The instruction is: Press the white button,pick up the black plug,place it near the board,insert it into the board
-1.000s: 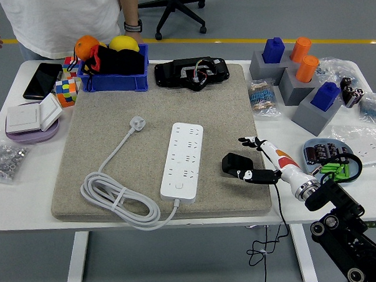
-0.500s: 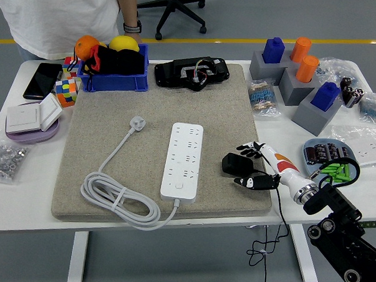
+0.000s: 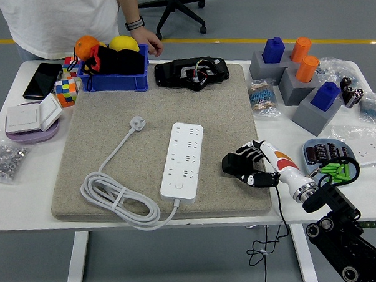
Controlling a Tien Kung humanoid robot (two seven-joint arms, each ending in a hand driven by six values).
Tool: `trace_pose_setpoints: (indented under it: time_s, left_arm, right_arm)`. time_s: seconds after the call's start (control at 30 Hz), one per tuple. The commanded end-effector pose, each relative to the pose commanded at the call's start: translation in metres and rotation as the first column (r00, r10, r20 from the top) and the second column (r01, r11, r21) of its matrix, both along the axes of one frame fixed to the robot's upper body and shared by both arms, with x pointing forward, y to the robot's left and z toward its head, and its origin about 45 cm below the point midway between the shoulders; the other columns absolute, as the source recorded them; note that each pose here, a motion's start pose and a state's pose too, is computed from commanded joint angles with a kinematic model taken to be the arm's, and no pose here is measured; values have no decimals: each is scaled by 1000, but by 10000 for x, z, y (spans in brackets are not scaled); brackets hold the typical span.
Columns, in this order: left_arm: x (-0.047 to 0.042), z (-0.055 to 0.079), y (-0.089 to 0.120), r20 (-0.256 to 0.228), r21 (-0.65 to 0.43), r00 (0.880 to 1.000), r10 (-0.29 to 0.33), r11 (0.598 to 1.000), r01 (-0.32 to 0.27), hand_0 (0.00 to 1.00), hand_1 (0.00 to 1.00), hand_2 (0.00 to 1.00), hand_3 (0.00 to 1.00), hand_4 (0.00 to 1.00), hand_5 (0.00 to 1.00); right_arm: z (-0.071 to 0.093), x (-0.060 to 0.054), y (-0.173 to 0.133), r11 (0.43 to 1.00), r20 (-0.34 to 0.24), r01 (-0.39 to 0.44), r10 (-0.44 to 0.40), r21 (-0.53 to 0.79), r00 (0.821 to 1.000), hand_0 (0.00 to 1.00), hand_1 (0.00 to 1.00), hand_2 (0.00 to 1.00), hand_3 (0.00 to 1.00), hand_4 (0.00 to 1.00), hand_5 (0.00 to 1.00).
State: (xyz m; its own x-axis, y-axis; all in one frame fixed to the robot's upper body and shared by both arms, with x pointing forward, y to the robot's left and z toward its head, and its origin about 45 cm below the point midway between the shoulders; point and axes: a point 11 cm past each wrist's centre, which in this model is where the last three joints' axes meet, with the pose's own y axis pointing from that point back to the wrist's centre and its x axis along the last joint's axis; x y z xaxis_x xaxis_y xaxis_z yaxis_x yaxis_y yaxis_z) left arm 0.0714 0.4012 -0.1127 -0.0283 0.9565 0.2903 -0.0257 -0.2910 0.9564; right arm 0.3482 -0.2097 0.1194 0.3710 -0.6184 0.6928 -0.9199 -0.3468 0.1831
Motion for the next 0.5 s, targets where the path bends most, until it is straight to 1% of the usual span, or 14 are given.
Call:
trace_pose_setpoints:
  time_s: [0.13,0.17,0.2,0.33,0.37,0.5]
  left_arm:
    - [8,1,1,2,0,1000,0,1000,0,466,496,512,577,599,253]
    - [9,2,1,2,0,1000,0,1000,0,465,496,513,577,598,255]
    - [10,2,1,2,0,1000,1,1000,-1,465,496,513,577,598,255]
    - [7,1,0,2,0,1000,1,1000,-1,465,496,513,577,598,255]
    - [7,1,0,2,0,1000,1,1000,-1,465,496,513,578,599,255]
    - [14,2,-1,3,0,1000,0,1000,0,465,496,513,578,599,255]
  right_arm:
    - [-14,9,20,1000,-8,-3,3,2,1000,490,507,553,603,861,51]
    - [-17,10,25,1000,-10,-4,4,2,1000,468,491,537,588,856,44]
    - [-17,10,30,1000,-11,-5,5,3,1000,468,491,537,588,856,44]
    - [-3,12,45,1000,-3,-12,12,8,1000,468,491,537,588,856,44]
    - [4,13,46,1000,1,-12,12,10,1000,447,391,418,484,829,2]
    - [28,16,49,1000,15,-18,17,11,1000,447,391,418,484,829,2]
